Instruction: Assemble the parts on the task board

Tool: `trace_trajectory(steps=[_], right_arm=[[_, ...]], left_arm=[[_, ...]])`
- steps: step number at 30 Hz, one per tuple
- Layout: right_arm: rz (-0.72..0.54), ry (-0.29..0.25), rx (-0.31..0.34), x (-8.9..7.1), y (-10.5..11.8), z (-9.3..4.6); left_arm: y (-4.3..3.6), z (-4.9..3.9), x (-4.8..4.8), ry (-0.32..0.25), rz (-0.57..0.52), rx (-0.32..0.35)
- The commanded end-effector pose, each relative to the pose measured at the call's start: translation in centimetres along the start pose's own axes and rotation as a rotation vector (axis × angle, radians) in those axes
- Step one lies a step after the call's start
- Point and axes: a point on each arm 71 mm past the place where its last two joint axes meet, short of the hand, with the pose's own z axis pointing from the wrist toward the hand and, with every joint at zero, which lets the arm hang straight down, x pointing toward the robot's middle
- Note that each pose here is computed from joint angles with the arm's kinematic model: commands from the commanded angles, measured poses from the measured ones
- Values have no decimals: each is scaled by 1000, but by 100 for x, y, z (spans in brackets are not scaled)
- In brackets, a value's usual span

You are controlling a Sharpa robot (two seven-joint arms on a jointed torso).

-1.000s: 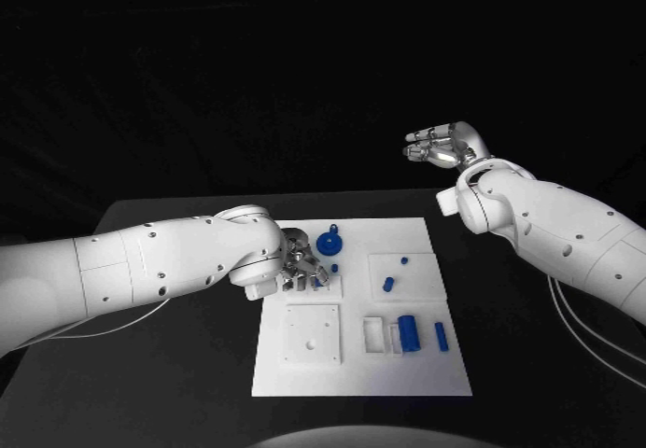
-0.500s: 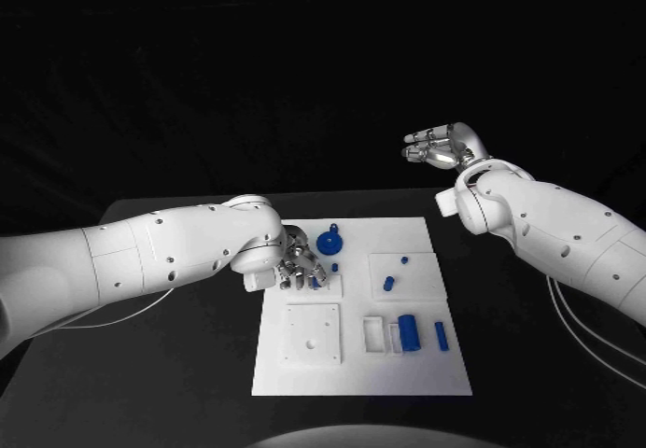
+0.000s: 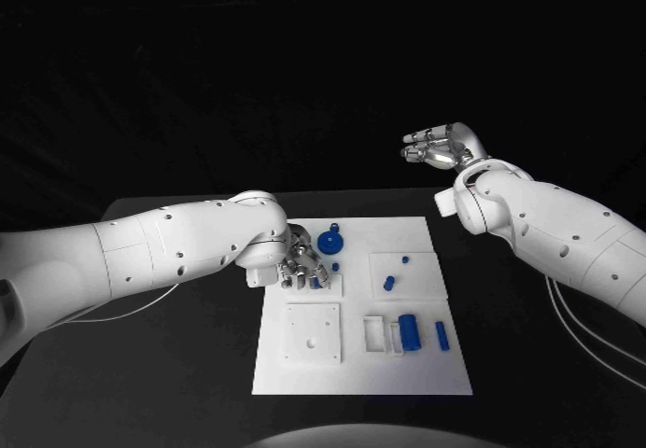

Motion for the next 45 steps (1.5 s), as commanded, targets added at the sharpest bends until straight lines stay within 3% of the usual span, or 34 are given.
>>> trace_trajectory(steps=[1, 21, 45], right_arm=[[-7, 18, -9, 23, 7, -1], [-4, 24, -12, 46, 19, -7], [-3, 28, -13, 55, 24, -7]], left_arm=[[-21, -1, -6, 10, 36, -5], [-30, 39, -54, -8, 63, -22], [-28, 52, -26, 34, 83, -29]])
